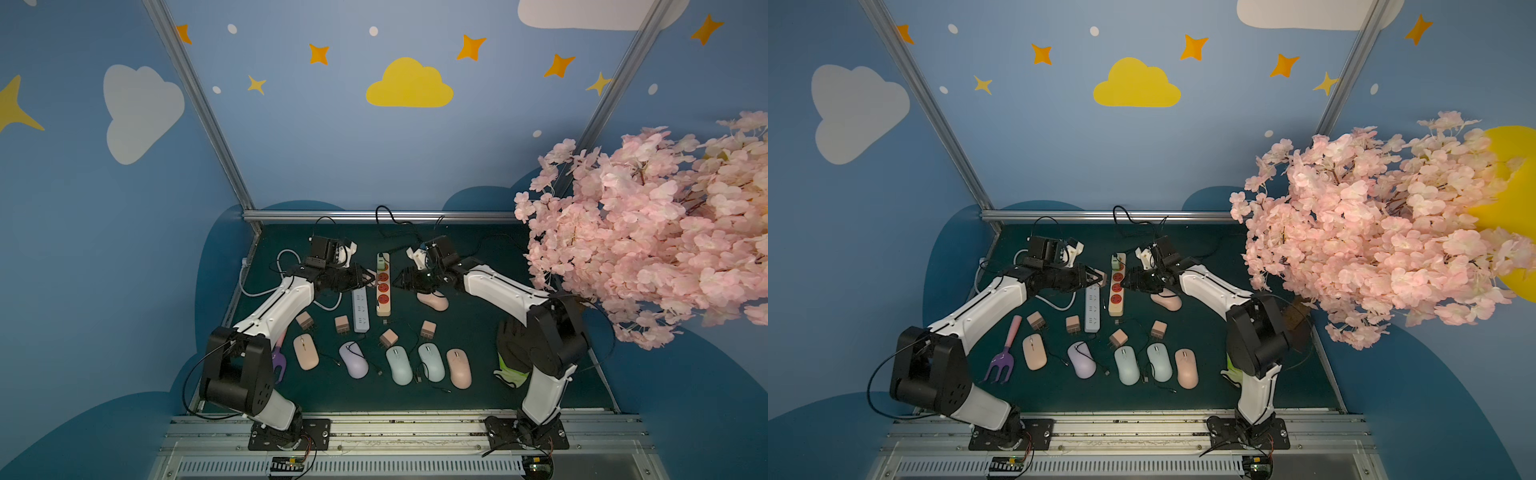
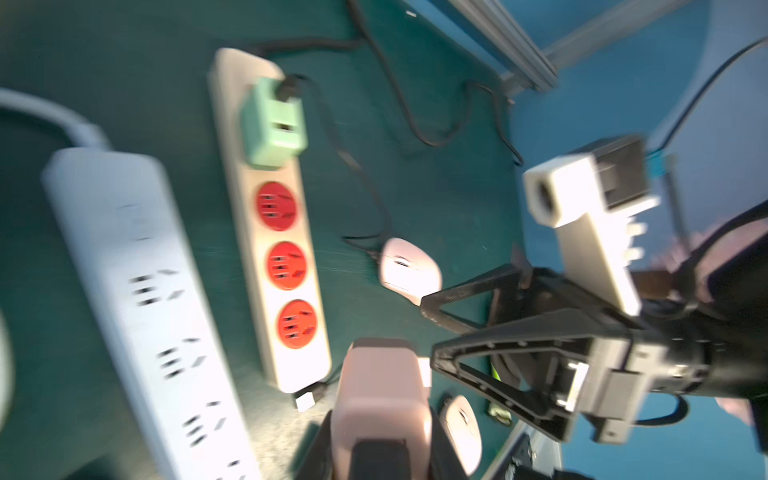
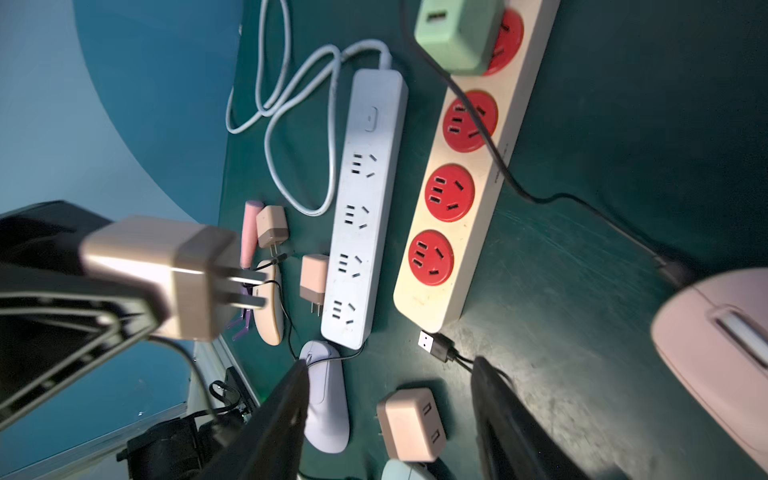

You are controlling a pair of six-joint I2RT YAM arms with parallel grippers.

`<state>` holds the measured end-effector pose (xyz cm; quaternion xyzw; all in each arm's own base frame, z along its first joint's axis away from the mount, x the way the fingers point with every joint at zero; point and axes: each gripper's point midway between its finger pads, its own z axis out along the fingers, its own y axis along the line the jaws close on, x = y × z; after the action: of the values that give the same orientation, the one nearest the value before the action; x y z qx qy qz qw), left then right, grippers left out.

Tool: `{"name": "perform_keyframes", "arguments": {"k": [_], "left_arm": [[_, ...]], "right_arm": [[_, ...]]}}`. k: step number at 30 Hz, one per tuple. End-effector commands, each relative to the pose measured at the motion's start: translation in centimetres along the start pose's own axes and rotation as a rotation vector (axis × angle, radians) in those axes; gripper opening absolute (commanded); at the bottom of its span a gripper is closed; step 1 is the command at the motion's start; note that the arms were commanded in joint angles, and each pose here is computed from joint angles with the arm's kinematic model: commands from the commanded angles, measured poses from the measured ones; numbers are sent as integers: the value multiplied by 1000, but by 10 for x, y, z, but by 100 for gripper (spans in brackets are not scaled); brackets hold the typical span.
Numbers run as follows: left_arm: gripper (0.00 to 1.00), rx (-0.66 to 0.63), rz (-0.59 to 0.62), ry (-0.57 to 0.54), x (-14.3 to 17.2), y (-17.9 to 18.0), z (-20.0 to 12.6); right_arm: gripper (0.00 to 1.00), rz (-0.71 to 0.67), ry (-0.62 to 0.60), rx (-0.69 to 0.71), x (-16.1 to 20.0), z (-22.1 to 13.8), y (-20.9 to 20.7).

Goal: Unplug the wireless mouse
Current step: Remove the plug from the socket, then remove the power cord from the plug.

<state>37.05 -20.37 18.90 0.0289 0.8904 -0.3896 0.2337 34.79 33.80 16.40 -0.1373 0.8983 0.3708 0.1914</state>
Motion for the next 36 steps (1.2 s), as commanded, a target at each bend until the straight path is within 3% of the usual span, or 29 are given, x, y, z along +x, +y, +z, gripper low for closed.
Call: {"name": "perform_keyframes", "arguments": {"k": [1, 6, 13, 20, 23, 25, 32, 36], "left_arm": [[4, 135, 172, -11, -7, -51, -11], [4, 245, 248, 24, -6, -83, -14], [4, 263, 293, 52, -7, -98, -21], [4, 300, 299, 66, -5, -113, -30], [4, 324, 300, 77, -3, -121, -33], [4, 337, 303, 88, -1, -125, -32], [4, 377, 299, 104, 3, -137, -33], [4, 395, 295, 104, 4, -142, -32]], "right_arm": [[62, -169, -89, 95, -3, -37, 1], [70, -256, -304, 151, -25, -83, 6], [70, -380, -546, 153, -45, -135, 22], [71, -790, -408, 52, -10, -136, 49], [84, -980, -384, 24, 3, -132, 57], [91, -1041, -385, 21, 4, -132, 59], [91, -1167, -508, 38, -7, -131, 71], [90, -1193, -515, 50, -10, -120, 74]]}}
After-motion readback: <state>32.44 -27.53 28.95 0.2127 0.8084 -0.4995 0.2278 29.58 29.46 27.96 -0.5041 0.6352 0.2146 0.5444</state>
